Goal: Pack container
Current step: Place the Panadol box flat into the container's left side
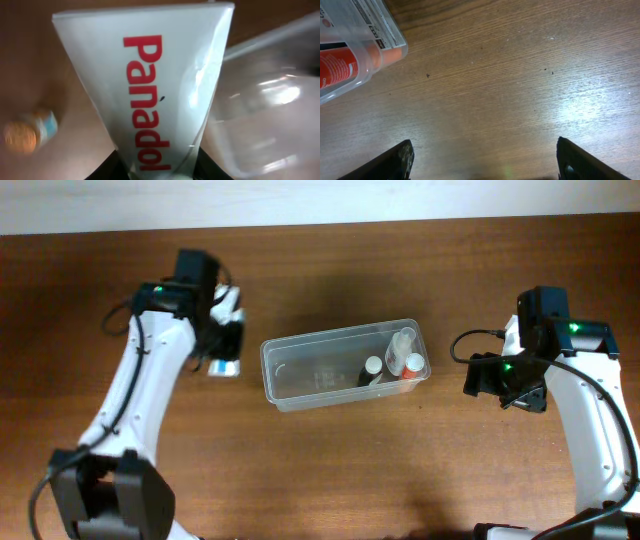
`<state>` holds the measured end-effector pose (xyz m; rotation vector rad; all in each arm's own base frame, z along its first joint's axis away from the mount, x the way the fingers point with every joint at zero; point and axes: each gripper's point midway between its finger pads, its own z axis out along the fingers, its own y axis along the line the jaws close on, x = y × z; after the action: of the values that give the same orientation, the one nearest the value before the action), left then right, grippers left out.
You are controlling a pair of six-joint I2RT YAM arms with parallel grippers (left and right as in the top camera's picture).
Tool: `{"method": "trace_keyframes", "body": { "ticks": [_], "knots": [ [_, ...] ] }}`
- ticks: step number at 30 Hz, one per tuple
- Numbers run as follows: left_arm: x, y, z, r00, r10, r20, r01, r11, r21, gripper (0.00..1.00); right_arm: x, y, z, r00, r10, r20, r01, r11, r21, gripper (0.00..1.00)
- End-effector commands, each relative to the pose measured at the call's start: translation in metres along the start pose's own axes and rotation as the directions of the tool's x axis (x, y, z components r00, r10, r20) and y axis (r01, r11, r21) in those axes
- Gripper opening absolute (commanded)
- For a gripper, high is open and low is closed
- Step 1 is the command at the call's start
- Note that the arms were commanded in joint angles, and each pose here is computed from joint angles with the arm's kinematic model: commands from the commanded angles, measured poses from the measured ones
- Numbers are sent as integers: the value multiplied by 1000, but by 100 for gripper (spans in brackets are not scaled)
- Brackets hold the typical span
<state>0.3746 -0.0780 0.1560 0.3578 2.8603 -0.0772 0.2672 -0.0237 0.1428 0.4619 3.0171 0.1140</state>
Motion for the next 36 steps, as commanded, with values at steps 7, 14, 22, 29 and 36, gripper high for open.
{"method": "trace_keyframes", "body": {
  "ticks": [7, 14, 22, 29, 36],
  "knots": [
    [-3, -128, -22, 681, 720, 135, -730, 682, 45, 31, 0, 1, -1, 1000, -4, 0, 4, 1000, -9, 83],
    [-12, -157, 1, 498, 852, 162, -865, 502, 22, 42, 0, 1, -1, 1000, -4, 0, 4, 1000, -9, 83],
    [2, -155, 69, 504, 863, 32, -858, 497, 127, 42, 0, 1, -1, 1000, -4, 0, 4, 1000, -9, 83],
    [10, -154, 97, 502, 865, -17, -851, 497, 168, 42, 0, 1, -1, 1000, -4, 0, 4, 1000, -9, 83],
    [8, -149, 97, 502, 864, -39, -853, 502, 142, 93, 0, 1, -1, 1000, -4, -1, 4, 1000, -9, 83]
  ]
}}
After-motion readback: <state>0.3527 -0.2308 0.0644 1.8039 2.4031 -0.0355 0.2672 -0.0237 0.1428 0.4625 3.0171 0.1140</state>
